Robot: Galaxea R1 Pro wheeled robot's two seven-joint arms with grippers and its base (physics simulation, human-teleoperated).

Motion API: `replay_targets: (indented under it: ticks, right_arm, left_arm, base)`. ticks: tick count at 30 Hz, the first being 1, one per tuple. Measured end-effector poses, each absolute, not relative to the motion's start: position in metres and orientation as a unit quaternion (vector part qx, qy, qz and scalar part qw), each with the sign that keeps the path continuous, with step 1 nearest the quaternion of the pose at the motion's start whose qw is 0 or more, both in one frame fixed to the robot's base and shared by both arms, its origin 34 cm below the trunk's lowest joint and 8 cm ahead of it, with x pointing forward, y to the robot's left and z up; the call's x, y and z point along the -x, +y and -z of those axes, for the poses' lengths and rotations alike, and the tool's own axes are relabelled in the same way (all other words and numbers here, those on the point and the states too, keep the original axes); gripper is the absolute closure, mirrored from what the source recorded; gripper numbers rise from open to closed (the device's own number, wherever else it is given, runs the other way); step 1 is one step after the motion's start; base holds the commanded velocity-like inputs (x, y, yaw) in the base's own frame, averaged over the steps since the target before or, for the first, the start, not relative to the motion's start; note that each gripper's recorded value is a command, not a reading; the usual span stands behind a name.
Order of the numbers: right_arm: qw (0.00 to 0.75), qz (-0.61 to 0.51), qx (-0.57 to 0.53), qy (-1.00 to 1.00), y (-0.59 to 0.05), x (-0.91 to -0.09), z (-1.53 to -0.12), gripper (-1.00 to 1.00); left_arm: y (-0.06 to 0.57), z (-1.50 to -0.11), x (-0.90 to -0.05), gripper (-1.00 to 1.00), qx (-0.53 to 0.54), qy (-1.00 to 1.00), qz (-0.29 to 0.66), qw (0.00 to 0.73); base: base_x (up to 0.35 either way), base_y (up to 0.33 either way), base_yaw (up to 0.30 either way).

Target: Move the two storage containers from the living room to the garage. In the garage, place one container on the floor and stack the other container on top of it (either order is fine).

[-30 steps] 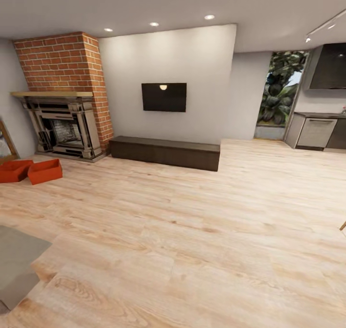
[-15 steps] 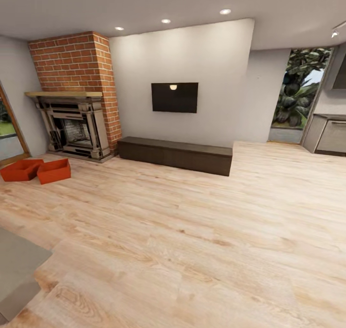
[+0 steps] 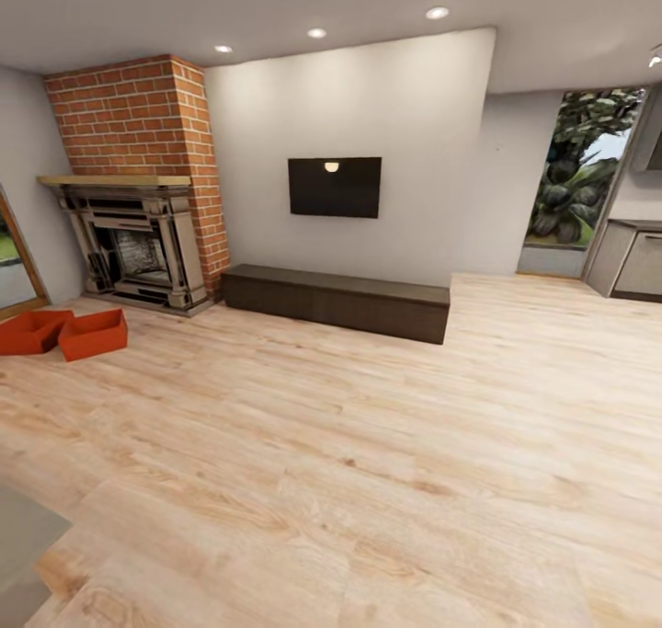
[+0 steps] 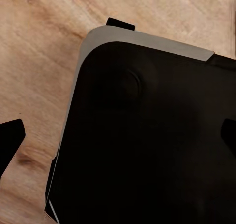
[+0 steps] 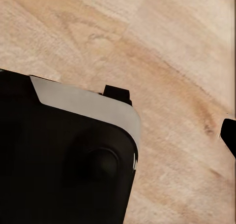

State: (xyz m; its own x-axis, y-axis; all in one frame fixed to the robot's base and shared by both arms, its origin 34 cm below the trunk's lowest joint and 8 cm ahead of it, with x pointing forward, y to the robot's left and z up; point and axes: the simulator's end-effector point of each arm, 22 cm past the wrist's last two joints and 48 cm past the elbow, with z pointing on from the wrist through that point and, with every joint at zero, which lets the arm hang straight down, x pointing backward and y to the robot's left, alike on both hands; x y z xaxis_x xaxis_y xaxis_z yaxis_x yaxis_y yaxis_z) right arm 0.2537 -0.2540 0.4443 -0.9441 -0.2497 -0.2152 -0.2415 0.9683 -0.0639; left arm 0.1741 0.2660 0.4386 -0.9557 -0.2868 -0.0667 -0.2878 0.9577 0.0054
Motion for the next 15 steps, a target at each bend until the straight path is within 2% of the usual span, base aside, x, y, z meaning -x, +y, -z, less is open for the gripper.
replay_targets:
  ticks: [15]
  right_arm:
    - [0.111, 0.018, 0.121, 0.986, -0.2531, -0.2537, -0.4443, -1.00]
  left_arm:
    - [0.2663, -0.4386, -0.1738, -1.00, 0.146, 0.989, -0.008, 0.032]
  base:
    - [0.324, 0.000, 0.000]
